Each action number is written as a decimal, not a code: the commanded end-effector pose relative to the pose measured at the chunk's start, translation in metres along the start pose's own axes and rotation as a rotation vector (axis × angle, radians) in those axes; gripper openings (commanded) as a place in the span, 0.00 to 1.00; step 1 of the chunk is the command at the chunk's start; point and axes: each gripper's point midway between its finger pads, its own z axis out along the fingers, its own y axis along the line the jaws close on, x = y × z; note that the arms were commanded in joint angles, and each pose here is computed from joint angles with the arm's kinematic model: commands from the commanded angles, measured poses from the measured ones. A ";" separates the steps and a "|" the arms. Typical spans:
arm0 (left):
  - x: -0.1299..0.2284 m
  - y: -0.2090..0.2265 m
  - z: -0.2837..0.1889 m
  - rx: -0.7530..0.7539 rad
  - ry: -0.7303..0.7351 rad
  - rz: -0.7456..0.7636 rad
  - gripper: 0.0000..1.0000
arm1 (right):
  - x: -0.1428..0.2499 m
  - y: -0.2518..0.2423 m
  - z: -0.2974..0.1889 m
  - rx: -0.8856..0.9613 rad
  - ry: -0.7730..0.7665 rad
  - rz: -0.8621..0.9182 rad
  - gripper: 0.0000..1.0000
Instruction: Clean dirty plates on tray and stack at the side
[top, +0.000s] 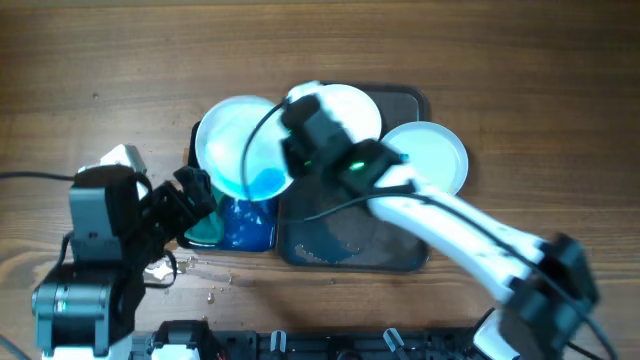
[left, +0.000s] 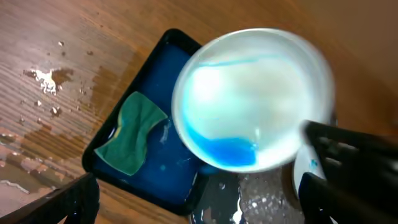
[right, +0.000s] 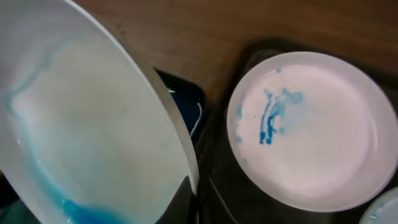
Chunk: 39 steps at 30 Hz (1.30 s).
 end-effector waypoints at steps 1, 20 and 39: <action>0.007 0.003 -0.004 -0.011 0.032 -0.007 1.00 | -0.007 0.003 -0.009 0.198 -0.125 -0.056 0.04; 0.010 0.006 -0.004 -0.020 0.046 -0.008 1.00 | -0.051 0.031 -0.109 0.589 -0.494 -0.355 0.04; 0.010 0.006 -0.004 -0.020 0.046 -0.008 1.00 | -0.069 0.032 -0.122 0.648 -0.541 -0.389 0.04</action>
